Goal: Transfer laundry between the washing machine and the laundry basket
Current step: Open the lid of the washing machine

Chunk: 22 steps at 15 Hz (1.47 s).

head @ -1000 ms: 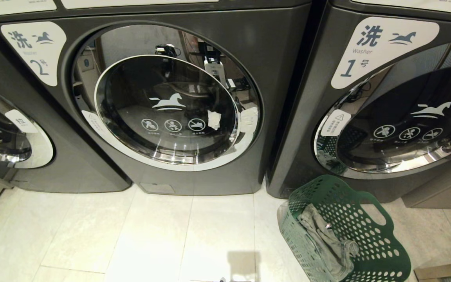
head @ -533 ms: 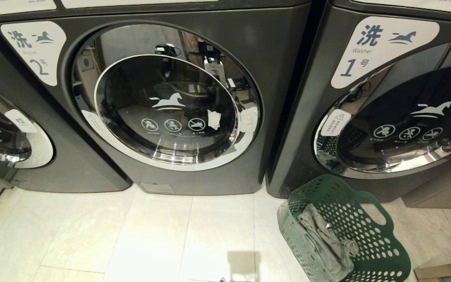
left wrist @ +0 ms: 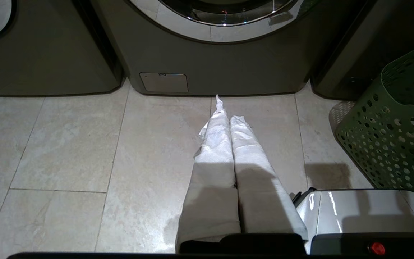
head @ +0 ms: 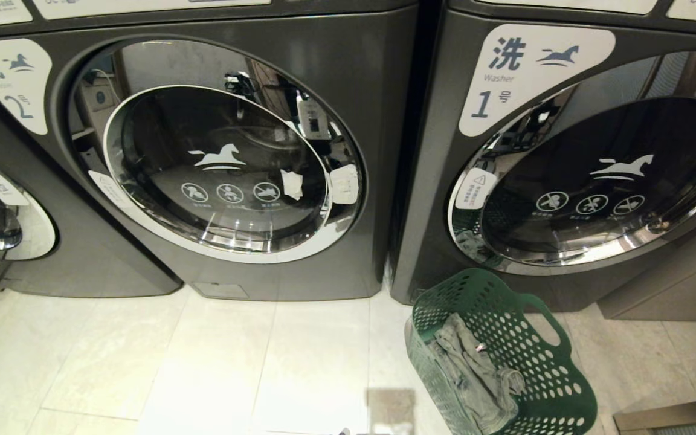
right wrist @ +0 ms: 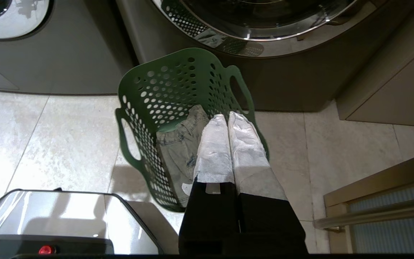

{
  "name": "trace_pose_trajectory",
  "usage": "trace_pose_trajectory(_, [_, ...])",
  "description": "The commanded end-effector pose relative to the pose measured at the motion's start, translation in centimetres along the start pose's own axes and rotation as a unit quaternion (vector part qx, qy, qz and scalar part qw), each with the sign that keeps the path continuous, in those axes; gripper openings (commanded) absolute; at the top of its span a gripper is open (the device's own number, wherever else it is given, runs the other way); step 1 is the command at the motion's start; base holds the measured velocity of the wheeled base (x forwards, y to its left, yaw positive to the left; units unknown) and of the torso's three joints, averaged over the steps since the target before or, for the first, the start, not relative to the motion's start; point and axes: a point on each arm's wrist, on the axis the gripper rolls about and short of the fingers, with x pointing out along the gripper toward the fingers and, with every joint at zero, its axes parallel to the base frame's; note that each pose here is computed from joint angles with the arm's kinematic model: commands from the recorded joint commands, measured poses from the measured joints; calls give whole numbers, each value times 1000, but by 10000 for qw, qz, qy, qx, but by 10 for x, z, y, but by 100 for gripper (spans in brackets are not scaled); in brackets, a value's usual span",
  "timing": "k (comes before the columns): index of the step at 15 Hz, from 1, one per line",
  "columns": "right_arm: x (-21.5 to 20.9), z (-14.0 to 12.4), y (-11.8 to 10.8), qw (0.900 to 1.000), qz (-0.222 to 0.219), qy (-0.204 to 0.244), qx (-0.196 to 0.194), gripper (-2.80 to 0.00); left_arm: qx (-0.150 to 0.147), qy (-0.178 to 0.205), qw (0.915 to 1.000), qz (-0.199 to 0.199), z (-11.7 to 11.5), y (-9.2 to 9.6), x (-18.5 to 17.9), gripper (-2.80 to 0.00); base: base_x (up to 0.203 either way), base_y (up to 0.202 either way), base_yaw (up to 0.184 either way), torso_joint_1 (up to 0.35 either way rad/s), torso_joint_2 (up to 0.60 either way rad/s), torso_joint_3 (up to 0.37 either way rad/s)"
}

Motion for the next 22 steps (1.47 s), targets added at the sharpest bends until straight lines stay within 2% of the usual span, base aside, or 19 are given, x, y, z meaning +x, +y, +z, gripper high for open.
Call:
trace_pose_trajectory(1, [0, 0, 0, 10000, 4, 7, -4, -280, 1, 1, 10000, 2, 0, 0, 0, -280, 0, -196, 2, 7, 2, 2])
trace_pose_trajectory(11, [0, 0, 0, 10000, 4, 0, -4, -280, 1, 2, 10000, 1, 0, 0, 0, -280, 0, -189, 1, 3, 4, 1])
trace_pose_trajectory(19, [0, 0, 0, 10000, 4, 0, -11, -280, 1, -12, 10000, -6, 0, 0, 0, -280, 0, -9, 0, 0, 1, 0])
trace_pose_trajectory(22, [0, 0, 0, 10000, -3, 0, -11, -280, 9, -19, 10000, -6, 0, 0, 0, -280, -144, 0, -1, 6, 3, 0])
